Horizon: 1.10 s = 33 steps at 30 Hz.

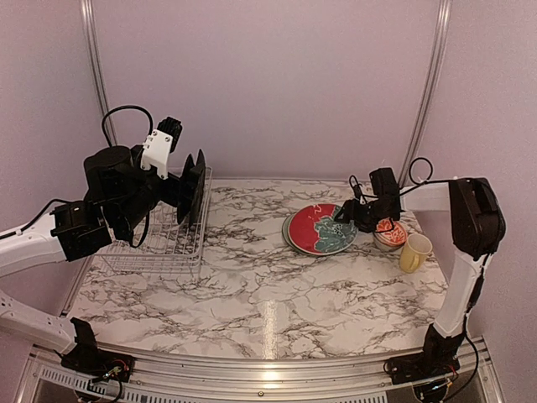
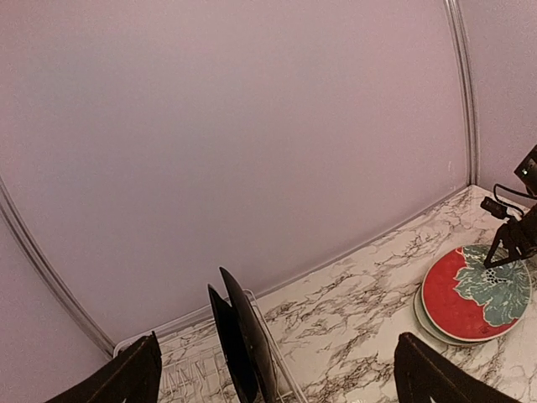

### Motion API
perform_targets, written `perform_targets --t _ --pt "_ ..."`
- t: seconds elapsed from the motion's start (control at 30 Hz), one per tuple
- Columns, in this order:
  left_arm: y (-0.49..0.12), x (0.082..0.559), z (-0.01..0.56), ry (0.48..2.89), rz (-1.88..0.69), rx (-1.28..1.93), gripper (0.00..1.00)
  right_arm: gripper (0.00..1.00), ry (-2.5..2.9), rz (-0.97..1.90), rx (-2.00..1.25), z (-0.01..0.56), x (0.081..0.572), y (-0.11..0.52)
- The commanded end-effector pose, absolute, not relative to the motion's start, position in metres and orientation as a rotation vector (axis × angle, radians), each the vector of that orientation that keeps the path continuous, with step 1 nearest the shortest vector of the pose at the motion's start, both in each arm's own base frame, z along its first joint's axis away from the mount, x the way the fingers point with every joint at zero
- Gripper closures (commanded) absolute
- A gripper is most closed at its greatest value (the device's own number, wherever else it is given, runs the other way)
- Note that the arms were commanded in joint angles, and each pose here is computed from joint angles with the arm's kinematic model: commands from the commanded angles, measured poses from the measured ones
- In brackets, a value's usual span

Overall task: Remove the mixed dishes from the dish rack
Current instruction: Place the plate with another plate.

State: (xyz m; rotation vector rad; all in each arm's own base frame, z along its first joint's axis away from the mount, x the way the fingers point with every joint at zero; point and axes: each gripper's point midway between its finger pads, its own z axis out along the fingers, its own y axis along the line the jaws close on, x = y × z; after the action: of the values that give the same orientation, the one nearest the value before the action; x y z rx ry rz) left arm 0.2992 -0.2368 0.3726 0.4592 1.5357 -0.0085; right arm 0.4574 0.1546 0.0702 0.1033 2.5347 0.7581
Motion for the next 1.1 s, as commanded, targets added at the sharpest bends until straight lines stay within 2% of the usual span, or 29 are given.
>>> perform_targets --t 0.0,0.2,0.57,0.77,1.07 --pt "-0.233 0.302 0.372 1.53 0.015 0.441 0.01 0.31 2.523 0.599 0.014 0.082 0.469 0.161" --pt "-0.232 0.302 0.372 1.529 0.016 0.441 0.01 0.18 2.562 0.488 -0.038 0.07 0.468 0.169" --pt "-0.226 0.302 0.375 1.521 0.035 0.421 0.01 0.05 2.541 0.364 -0.12 0.083 0.473 0.174" --pt "-0.223 0.302 0.377 1.516 0.046 0.417 0.01 0.02 2.547 0.279 -0.148 0.084 0.474 0.172" --pt "-0.219 0.302 0.377 1.512 0.065 0.411 0.01 0.02 2.514 0.385 -0.17 0.096 0.472 0.189"
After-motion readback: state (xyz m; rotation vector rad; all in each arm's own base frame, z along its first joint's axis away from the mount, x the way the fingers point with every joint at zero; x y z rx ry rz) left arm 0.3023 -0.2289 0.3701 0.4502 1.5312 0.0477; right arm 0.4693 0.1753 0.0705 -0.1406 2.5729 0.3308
